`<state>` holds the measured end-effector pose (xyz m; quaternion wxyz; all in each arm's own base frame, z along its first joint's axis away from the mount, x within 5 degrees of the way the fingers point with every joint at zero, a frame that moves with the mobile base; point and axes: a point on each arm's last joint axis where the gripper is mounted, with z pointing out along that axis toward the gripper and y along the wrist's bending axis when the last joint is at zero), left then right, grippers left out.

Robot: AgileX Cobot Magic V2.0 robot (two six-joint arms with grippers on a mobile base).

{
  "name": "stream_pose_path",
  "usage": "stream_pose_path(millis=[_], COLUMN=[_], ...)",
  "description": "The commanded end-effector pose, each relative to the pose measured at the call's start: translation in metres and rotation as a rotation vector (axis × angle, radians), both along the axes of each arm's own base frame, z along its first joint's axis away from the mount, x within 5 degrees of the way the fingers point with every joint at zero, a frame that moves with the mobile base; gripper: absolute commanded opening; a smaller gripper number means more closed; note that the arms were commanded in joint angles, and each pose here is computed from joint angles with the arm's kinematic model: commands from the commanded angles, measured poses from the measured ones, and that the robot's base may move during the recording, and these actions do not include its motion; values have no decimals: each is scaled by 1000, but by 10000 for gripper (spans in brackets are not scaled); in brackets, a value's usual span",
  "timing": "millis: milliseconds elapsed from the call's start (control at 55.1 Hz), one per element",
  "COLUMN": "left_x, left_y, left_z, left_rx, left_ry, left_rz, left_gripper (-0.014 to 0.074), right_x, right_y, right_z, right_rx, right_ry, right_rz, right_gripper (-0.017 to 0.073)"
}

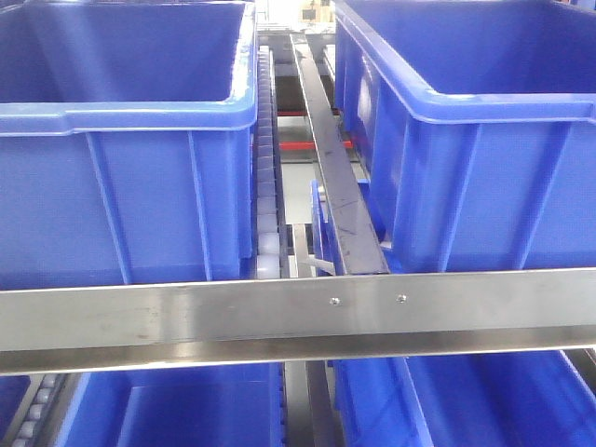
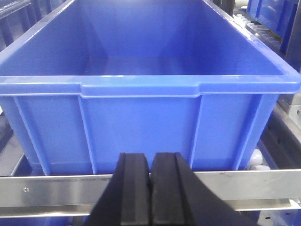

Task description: Pick and sort blue part to right shelf

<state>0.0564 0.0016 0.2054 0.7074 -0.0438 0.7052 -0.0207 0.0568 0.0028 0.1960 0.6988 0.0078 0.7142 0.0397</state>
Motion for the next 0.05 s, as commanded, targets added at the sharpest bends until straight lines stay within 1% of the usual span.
stream_pose_path(millis=[0,36], left_x=[-1,-1], left_y=[1,1], left_z=[-3,-3], left_rx=[-7,-7], left_ry=[-77,-77], left_rz=[9,9], left_gripper=[124,124], right_x=[-2,-2], right_y=[-1,-1], right_z=[12,12], right_rx=[12,12], right_ry=[-121,-121], right_rz=[-13,-13], right_gripper=[49,49])
